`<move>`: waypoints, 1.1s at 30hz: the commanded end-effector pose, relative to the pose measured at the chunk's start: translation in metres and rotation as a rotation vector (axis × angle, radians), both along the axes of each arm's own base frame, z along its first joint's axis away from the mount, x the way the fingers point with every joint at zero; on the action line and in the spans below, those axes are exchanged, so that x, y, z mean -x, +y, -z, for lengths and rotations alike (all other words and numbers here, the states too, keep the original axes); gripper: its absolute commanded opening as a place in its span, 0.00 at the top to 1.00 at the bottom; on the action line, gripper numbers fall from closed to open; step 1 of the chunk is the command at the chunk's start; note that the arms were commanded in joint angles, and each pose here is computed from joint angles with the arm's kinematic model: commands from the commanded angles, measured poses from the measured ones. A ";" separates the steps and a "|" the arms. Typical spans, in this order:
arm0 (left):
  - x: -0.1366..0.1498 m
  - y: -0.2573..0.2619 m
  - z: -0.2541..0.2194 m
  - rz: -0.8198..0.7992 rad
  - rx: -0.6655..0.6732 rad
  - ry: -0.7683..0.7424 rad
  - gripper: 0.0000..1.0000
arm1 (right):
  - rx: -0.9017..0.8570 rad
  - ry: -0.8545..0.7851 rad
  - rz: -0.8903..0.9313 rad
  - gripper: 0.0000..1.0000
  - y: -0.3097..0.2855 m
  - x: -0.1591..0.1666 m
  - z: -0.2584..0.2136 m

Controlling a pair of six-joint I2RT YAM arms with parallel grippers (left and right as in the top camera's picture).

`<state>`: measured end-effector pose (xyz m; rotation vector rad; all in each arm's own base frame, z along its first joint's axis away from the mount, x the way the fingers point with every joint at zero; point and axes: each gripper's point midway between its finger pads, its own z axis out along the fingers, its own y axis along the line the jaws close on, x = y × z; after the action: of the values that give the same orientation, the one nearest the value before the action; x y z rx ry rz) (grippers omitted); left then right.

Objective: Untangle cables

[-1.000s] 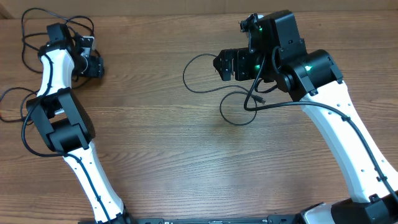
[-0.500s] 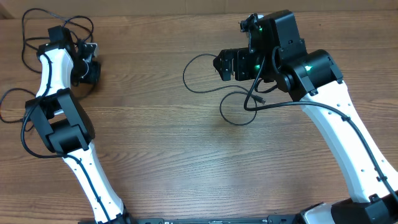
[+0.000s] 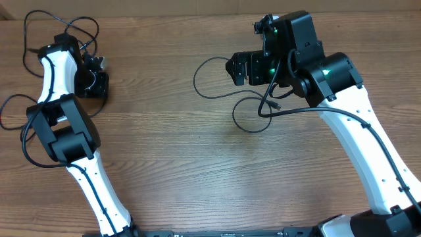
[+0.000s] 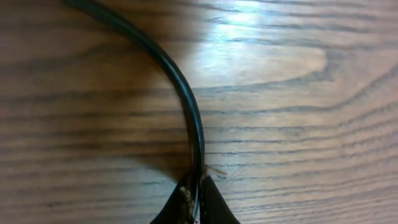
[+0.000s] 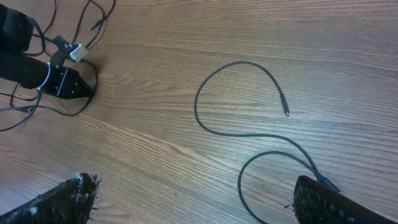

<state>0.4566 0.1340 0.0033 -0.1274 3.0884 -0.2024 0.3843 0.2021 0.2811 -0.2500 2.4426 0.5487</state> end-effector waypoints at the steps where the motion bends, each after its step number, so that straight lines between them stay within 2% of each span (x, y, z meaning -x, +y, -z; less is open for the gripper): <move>1: 0.006 0.015 0.011 -0.366 0.005 0.075 0.96 | 0.001 -0.007 0.006 0.00 -0.002 -0.002 -0.002; 6: 0.010 0.039 0.004 -0.666 0.014 0.089 0.96 | 0.001 -0.007 0.006 0.00 -0.002 -0.002 -0.002; 9: 0.013 0.056 0.002 -0.787 0.020 0.088 0.96 | 0.001 -0.007 0.006 0.00 -0.002 -0.002 -0.002; 19: 0.027 0.100 0.002 -0.885 0.024 0.057 0.95 | 0.001 -0.007 0.006 0.00 -0.002 -0.002 -0.002; 23: 0.022 0.115 -0.003 -0.904 0.026 0.011 0.90 | 0.001 -0.007 0.006 0.00 -0.002 -0.002 -0.002; 24: 0.019 0.116 -0.006 -0.894 0.031 -0.005 0.87 | 0.001 -0.007 0.006 0.00 -0.002 -0.002 -0.002; 25: 0.015 0.116 -0.010 -0.872 0.039 -0.024 0.79 | 0.001 -0.007 0.006 0.00 -0.002 -0.002 -0.002; 26: 0.009 0.117 -0.017 -0.844 0.050 -0.051 0.63 | 0.001 -0.007 0.006 0.00 -0.002 -0.002 -0.002; 28: -0.006 0.117 -0.034 -0.780 0.076 -0.117 0.19 | 0.001 -0.007 0.006 0.00 -0.002 -0.002 -0.002; 29: -0.012 0.119 -0.046 -0.764 0.080 -0.147 0.00 | 0.001 -0.007 0.006 0.00 -0.002 -0.002 -0.002; 33: -0.024 0.128 -0.094 -0.763 0.063 -0.237 0.01 | 0.001 -0.007 0.006 0.00 -0.002 -0.002 -0.002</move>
<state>0.4636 0.2540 0.0547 -1.2624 2.6352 -0.2391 0.3842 0.2022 0.2811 -0.2497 2.4427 0.5493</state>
